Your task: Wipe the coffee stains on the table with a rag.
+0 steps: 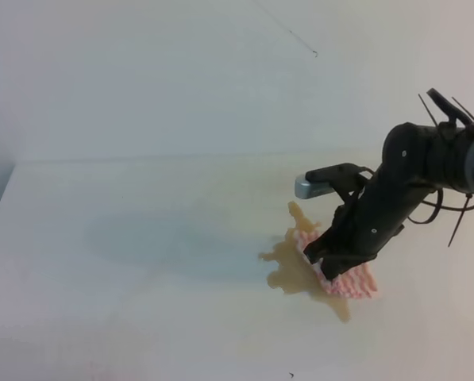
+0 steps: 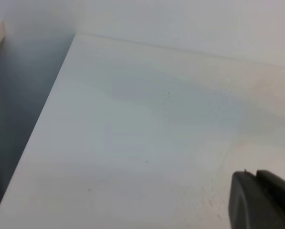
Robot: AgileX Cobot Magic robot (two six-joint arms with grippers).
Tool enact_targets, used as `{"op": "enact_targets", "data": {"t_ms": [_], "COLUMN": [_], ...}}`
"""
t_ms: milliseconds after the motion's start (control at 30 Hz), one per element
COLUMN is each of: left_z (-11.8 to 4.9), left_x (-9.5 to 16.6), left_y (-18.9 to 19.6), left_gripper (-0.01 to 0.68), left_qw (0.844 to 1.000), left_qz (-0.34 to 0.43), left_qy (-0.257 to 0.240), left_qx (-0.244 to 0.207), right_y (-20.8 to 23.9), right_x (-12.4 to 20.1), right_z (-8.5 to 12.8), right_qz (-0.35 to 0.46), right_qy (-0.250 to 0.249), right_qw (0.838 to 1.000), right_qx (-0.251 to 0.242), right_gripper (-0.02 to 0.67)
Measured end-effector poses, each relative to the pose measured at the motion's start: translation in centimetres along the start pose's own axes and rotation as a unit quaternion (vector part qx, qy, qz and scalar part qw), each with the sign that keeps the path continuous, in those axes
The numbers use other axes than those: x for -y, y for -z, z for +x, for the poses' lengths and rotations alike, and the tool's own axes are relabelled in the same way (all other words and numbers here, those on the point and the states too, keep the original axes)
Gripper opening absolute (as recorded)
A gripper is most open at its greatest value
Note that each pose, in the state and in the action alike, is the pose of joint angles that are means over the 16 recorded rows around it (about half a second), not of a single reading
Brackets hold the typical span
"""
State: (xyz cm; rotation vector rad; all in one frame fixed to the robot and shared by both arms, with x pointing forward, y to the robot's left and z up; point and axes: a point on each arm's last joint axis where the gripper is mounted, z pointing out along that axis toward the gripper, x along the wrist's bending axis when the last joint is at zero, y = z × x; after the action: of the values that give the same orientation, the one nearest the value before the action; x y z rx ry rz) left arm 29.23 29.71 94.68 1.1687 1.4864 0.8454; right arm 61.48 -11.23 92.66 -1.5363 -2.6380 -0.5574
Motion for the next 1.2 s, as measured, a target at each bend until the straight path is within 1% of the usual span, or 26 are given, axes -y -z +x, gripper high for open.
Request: {"op": "enact_targets", "data": {"t_ms": [167,300,467,600,733,867,1033,1200], "left_z": [0.0,0.0,0.0,0.0,0.0,0.0,0.0,0.0], "left_x": [0.0,0.0,0.0,0.0,0.0,0.0,0.0,0.0], "left_y": [0.0,0.0,0.0,0.0,0.0,0.0,0.0,0.0], "left_gripper": [0.001,0.001,0.001,0.001,0.001,0.001,0.001,0.001], "left_qw": [1.000,1.000,1.000,1.000,1.000,1.000,1.000,1.000], "left_qz": [0.000,0.000,0.000,0.000,0.000,0.000,0.000,0.000], "left_qy": [0.000,0.000,0.000,0.000,0.000,0.000,0.000,0.000], "left_qx": [0.000,0.000,0.000,0.000,0.000,0.000,0.000,0.000], "right_y": [1.4,2.9,4.7,5.3,4.8,3.6,1.5,-0.4], "right_x": [-0.1,0.7,2.7,4.8,6.7,7.7,8.1,7.8], "right_z": [0.1,0.4,0.9,1.1,1.2,1.3,1.7,2.3], "right_qz": [-0.018,-0.034,-0.057,-0.065,-0.061,-0.052,-0.035,-0.027], "right_qy": [0.002,0.006,0.005,0.000,-0.009,-0.019,-0.026,-0.030], "right_qw": [1.000,0.999,0.998,0.998,0.998,0.998,0.999,0.999], "right_qx": [0.005,0.013,0.022,0.029,0.030,0.026,0.011,-0.006], "right_gripper": [0.020,0.020,0.018,0.018,0.018,0.018,0.020,0.019]}}
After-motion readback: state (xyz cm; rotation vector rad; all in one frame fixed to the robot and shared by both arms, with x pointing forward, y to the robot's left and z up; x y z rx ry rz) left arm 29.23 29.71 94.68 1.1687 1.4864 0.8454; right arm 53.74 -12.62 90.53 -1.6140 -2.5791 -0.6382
